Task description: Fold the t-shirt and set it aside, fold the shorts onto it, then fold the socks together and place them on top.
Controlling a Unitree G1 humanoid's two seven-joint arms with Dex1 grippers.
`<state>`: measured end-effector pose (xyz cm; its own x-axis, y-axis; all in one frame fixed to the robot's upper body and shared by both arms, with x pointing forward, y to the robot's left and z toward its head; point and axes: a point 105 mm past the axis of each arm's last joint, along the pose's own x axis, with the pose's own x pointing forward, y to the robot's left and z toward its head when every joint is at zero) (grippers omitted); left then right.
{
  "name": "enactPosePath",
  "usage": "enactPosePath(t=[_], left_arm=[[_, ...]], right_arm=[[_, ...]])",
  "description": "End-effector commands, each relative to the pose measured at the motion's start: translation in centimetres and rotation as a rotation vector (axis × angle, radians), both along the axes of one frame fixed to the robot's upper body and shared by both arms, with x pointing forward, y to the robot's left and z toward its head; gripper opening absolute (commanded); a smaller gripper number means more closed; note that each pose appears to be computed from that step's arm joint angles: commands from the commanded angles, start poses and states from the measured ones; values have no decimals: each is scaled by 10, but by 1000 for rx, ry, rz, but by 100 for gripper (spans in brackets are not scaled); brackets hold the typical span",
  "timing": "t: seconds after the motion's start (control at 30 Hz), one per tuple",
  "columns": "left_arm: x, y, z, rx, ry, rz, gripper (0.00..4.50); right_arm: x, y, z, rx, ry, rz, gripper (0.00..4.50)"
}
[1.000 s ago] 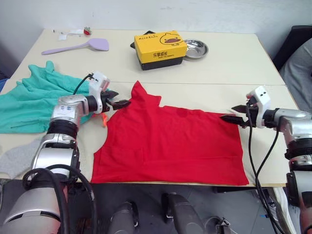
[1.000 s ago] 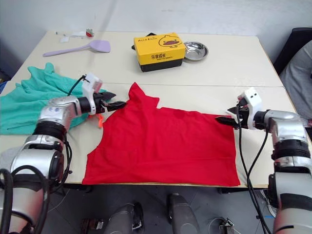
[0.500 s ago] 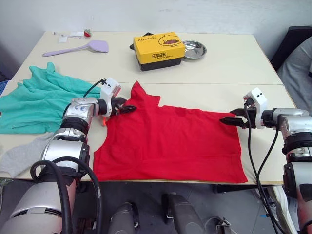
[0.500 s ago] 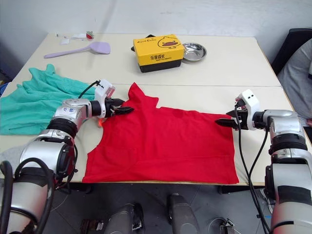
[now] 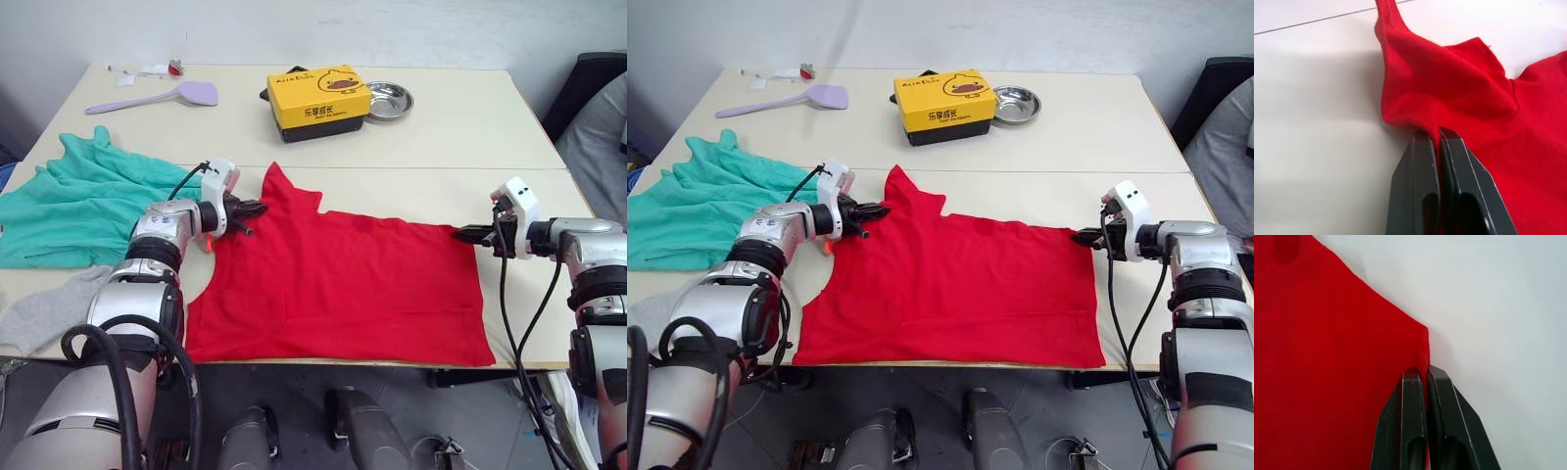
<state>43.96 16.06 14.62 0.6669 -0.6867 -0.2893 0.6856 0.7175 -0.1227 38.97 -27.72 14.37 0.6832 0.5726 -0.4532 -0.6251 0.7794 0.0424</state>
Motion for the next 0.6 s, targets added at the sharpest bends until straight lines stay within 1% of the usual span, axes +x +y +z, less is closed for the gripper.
enactPosePath(t=[0.03,0.27,0.43,0.6], left_arm=[[-1,8,17,-17,-69,-23,0],[-6,19,27,-24,-130,-62,0],[-12,24,31,-16,-153,-103,0],[-21,27,32,8,-175,-163,0]], right_arm=[[-4,-11,22,31,-89,10,5],[-17,-20,31,60,-128,45,5],[-28,-23,30,85,-135,82,5],[-36,-27,28,96,-149,81,5]])
